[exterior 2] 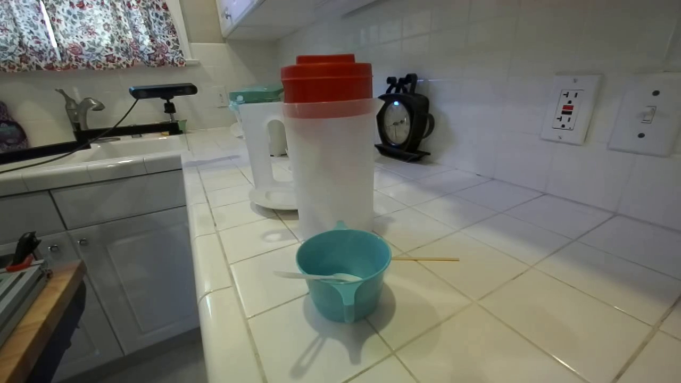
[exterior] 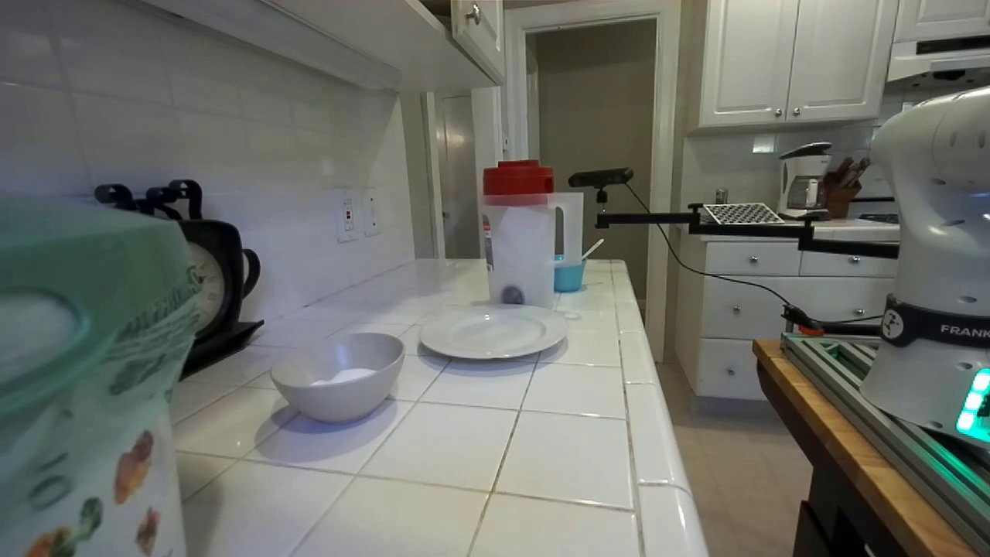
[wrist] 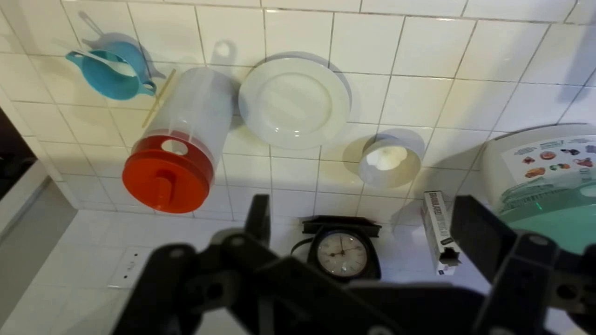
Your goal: Close the top cabinet door that is open
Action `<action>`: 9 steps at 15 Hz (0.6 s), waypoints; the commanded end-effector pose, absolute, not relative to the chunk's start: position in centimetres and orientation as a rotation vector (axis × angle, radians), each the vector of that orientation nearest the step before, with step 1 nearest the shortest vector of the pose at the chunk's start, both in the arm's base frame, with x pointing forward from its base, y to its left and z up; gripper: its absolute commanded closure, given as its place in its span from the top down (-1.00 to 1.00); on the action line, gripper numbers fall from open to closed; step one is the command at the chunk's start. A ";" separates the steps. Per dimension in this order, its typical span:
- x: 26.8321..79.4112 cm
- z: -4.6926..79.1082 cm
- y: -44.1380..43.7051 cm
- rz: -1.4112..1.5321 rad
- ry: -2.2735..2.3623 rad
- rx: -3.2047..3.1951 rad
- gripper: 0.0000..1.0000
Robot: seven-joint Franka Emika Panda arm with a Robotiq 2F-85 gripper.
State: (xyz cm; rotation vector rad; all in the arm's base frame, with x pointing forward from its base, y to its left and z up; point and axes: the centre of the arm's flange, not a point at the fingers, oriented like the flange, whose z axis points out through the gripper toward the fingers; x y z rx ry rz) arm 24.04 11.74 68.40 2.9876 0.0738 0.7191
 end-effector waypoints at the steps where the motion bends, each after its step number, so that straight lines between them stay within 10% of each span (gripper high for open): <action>1: 23.9 69.6 11.8 0.727 0.251 3.059 1.00; 9: 23.0 71.4 13.1 0.757 0.540 3.129 1.00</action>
